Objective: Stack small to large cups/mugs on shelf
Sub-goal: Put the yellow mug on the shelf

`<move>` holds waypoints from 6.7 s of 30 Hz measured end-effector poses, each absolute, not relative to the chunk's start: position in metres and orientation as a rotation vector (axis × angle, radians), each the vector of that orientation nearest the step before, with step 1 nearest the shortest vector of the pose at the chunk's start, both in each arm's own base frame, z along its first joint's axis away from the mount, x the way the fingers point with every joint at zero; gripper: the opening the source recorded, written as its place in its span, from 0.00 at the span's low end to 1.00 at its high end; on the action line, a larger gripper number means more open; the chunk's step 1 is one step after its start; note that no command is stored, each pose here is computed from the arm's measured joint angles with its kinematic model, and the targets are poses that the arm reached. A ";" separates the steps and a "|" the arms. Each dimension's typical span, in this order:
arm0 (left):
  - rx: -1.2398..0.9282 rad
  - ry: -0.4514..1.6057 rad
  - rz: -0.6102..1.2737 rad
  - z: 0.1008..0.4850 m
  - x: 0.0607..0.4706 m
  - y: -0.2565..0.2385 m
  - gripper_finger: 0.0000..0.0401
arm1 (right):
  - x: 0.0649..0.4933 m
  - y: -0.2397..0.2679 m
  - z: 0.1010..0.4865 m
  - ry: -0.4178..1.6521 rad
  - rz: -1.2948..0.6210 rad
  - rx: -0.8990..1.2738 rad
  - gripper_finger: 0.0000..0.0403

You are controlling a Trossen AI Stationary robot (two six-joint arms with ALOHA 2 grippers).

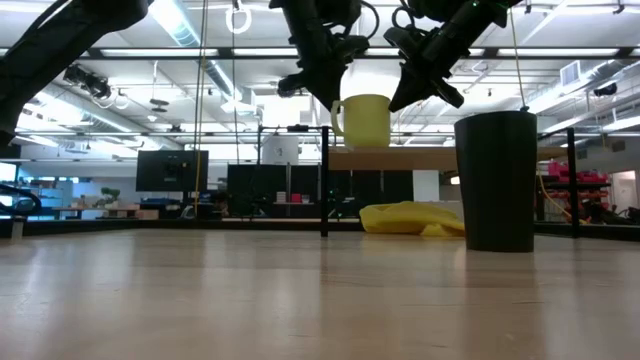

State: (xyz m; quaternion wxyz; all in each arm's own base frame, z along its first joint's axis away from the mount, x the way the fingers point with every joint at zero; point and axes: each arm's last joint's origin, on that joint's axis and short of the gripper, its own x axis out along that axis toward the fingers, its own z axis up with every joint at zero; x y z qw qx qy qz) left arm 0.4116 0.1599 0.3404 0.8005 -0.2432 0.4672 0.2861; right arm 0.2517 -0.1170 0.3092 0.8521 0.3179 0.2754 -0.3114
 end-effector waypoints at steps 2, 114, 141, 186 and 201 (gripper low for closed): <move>-0.523 0.987 0.600 0.341 0.414 0.159 0.07 | 0.251 -0.119 0.309 0.578 -0.662 0.671 0.00; -0.528 0.965 0.536 0.339 0.427 0.136 0.07 | 0.243 -0.115 0.318 0.482 -0.770 0.779 0.00; -0.504 0.955 0.522 0.340 0.428 0.137 0.11 | 0.243 -0.115 0.319 0.487 -0.759 0.773 0.00; -0.482 0.938 0.511 0.341 0.429 0.140 0.21 | 0.243 -0.115 0.319 0.477 -0.764 0.801 0.00; -0.475 0.936 0.510 0.341 0.429 0.142 0.27 | 0.243 -0.115 0.319 0.470 -0.770 0.819 0.00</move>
